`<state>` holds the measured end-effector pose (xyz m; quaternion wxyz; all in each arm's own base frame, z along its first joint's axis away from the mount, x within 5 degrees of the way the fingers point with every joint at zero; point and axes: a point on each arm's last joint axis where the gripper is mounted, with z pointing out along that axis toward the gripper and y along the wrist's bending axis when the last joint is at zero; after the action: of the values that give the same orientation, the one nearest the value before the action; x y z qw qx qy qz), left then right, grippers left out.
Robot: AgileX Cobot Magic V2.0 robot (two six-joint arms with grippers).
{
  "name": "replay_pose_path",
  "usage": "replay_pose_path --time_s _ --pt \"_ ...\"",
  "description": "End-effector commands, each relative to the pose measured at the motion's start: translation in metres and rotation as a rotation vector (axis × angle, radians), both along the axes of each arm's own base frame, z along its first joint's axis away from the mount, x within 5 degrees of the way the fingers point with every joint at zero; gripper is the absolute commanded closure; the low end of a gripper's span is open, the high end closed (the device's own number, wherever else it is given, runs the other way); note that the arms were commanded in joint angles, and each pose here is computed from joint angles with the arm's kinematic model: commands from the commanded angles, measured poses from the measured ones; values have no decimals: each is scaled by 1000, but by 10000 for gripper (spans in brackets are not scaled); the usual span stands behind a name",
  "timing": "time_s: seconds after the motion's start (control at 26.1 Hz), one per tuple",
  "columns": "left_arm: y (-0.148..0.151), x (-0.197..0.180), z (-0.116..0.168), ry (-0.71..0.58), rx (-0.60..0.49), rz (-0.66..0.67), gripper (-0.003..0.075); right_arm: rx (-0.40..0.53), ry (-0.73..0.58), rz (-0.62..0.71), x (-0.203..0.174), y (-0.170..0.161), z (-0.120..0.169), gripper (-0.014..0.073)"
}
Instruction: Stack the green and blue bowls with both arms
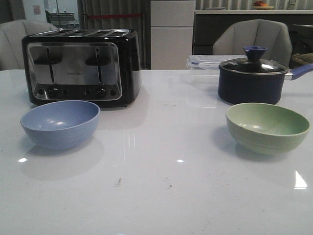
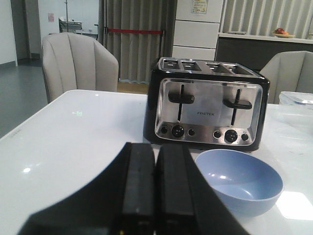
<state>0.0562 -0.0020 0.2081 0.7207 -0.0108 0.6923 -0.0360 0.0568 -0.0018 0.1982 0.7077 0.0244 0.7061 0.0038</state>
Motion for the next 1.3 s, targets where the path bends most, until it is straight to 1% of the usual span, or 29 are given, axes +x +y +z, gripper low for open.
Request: replay_pose_path --time_s 0.0,0.61,0.73,0.81,0.88,1.0,1.07,1.11,1.19,1.27 --pt "1 -2 7 -105 -10 4 627 -15 -105 -5 -2 0 10 539" --pt "1 -2 7 -106 -8 4 627 -15 -105 -5 -2 0 10 539" --pt "1 -4 14 -150 -6 7 627 -16 -140 -4 -3 0 13 539" --pt "1 -6 26 -204 -6 6 627 -18 -178 -3 -4 0 21 539" --pt "1 -10 42 -252 -2 7 627 -19 -211 -3 -6 0 33 539" --pt "1 -23 79 -353 45 13 627 -21 -294 -5 -16 1 67 539" --pt "1 -32 100 -379 60 17 627 -22 -324 -7 -23 1 90 539" --pt "1 -35 108 -381 64 18 627 -22 -340 -9 -27 1 103 539" --pt "2 -41 132 -364 71 21 627 -21 -322 -12 -29 0 129 539" --pt "2 -39 150 -294 73 21 627 -17 -237 -17 -24 0 149 539"
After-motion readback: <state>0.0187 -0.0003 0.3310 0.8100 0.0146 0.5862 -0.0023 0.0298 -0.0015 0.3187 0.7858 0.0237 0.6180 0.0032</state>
